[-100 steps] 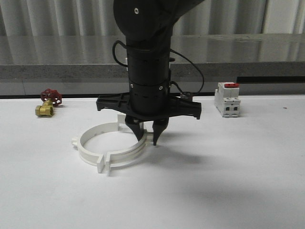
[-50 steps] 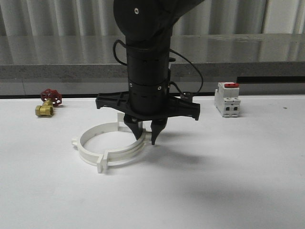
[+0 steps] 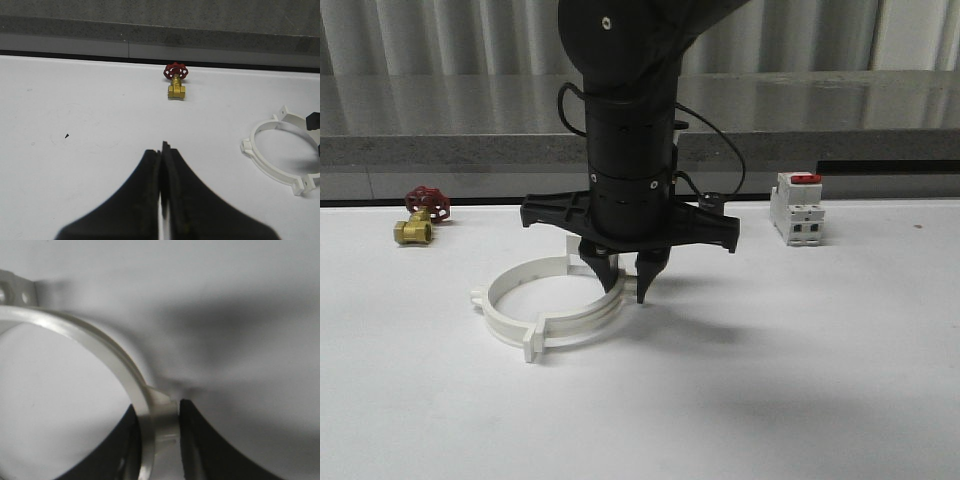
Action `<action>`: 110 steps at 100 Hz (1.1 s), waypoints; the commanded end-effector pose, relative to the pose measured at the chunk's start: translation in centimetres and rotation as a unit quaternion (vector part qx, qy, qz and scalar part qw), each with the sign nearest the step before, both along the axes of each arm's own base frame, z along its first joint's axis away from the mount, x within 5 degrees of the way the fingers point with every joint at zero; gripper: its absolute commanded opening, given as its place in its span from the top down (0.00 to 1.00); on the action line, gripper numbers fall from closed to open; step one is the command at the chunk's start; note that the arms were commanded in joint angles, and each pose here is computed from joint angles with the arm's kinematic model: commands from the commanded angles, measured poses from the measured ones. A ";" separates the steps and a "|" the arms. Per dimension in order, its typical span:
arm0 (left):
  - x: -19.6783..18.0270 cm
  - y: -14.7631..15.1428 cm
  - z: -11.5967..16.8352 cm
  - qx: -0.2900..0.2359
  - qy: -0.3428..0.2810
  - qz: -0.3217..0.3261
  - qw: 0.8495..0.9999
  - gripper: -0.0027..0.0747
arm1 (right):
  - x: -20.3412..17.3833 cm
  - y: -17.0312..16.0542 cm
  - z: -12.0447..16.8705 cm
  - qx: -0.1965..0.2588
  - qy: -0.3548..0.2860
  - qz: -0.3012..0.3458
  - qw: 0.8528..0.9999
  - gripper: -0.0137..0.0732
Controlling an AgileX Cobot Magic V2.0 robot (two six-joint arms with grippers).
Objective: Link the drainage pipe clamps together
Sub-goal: 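Lower the held half against the first half, aligning the flanged ends, then open the right gripper and raise it away from the joined ring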
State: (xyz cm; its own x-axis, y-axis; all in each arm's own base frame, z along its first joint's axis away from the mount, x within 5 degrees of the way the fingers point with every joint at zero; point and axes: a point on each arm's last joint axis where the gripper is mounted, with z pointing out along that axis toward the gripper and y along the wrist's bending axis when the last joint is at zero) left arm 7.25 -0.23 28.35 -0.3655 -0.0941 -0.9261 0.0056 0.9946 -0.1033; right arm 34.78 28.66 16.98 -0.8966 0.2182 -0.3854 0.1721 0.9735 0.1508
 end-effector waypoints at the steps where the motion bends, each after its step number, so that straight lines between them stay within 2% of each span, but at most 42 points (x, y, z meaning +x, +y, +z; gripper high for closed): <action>1: 0.2 -0.1 1.5 -0.005 -0.048 -0.005 0.999 0.99 | 0.3 0.1 3.6 0.029 -0.046 0.008 0.998 0.73; 79: 0.2 -0.1 1.5 -0.005 -0.048 -0.005 0.999 0.99 | 0.4 0.2 2.7 0.024 -0.039 0.008 0.999 0.72; 89: 0.2 -0.1 1.5 -0.005 -0.048 -0.005 0.999 0.99 | 0.4 0.3 2.7 0.026 -0.041 0.009 0.999 0.64; 110: 0.2 -0.1 1.5 -0.005 -0.048 -0.005 0.999 0.99 | 0.5 0.4 2.8 0.035 -0.047 0.010 0.998 0.34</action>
